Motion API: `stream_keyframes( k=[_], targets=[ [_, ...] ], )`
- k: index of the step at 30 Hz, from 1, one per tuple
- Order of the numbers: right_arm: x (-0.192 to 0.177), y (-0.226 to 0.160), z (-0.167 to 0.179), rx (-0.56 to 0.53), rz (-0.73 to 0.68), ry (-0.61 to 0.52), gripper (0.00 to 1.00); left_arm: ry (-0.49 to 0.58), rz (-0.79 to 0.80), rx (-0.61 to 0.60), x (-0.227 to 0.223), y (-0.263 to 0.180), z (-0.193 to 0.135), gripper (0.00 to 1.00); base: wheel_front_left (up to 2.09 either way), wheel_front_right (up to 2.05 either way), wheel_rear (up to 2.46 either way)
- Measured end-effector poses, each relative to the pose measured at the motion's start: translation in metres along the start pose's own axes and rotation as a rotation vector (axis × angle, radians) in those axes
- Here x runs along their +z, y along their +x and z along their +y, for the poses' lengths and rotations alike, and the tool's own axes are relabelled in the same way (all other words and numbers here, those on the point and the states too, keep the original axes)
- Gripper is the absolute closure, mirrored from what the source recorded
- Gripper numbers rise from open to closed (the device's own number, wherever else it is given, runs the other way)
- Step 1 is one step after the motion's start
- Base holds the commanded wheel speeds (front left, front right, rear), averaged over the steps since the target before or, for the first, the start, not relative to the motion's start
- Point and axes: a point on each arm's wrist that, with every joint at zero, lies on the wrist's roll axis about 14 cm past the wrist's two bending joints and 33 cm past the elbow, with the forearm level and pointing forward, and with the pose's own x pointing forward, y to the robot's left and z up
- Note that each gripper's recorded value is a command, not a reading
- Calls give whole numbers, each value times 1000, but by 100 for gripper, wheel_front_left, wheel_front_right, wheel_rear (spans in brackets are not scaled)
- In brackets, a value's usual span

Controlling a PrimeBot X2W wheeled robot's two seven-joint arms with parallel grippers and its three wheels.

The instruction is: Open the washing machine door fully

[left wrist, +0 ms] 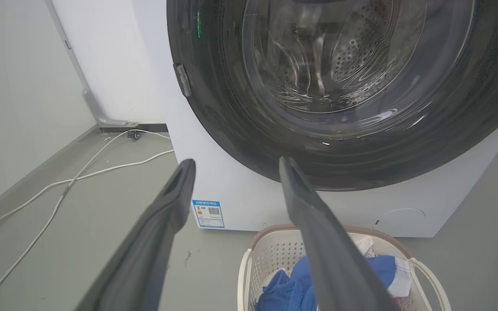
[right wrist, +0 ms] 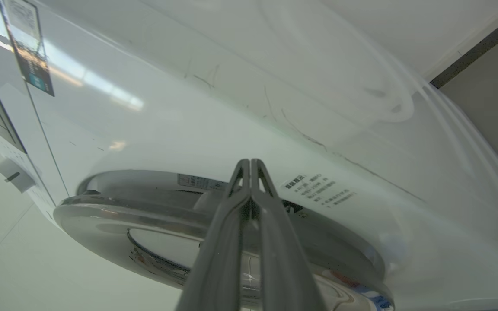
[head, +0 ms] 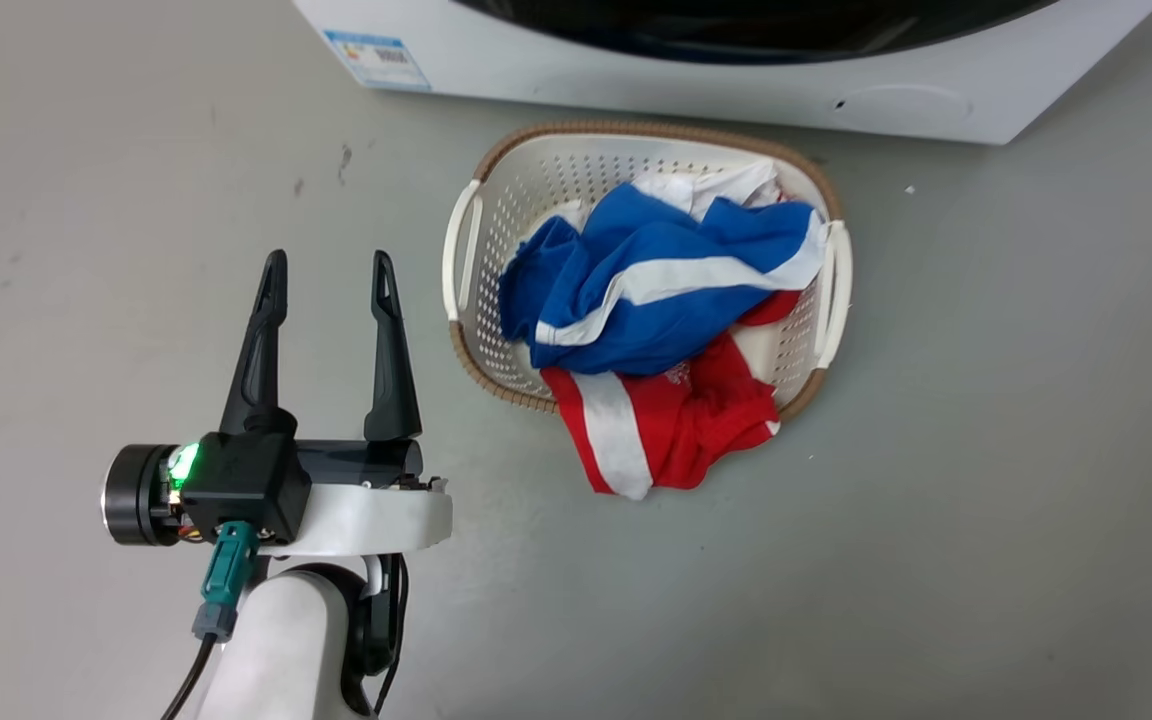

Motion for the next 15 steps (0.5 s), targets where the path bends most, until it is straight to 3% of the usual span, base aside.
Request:
stream_keyframes(
  k=[7, 15],
  targets=[
    [-45, 33, -24, -46, 162, -60, 100, 6, 49, 22, -20, 2, 6, 0, 0, 0, 0],
    [-86, 45, -31, -47, 290, -63, 100, 8, 62, 32, -27, 5, 9, 0, 0, 0, 0]
  ],
)
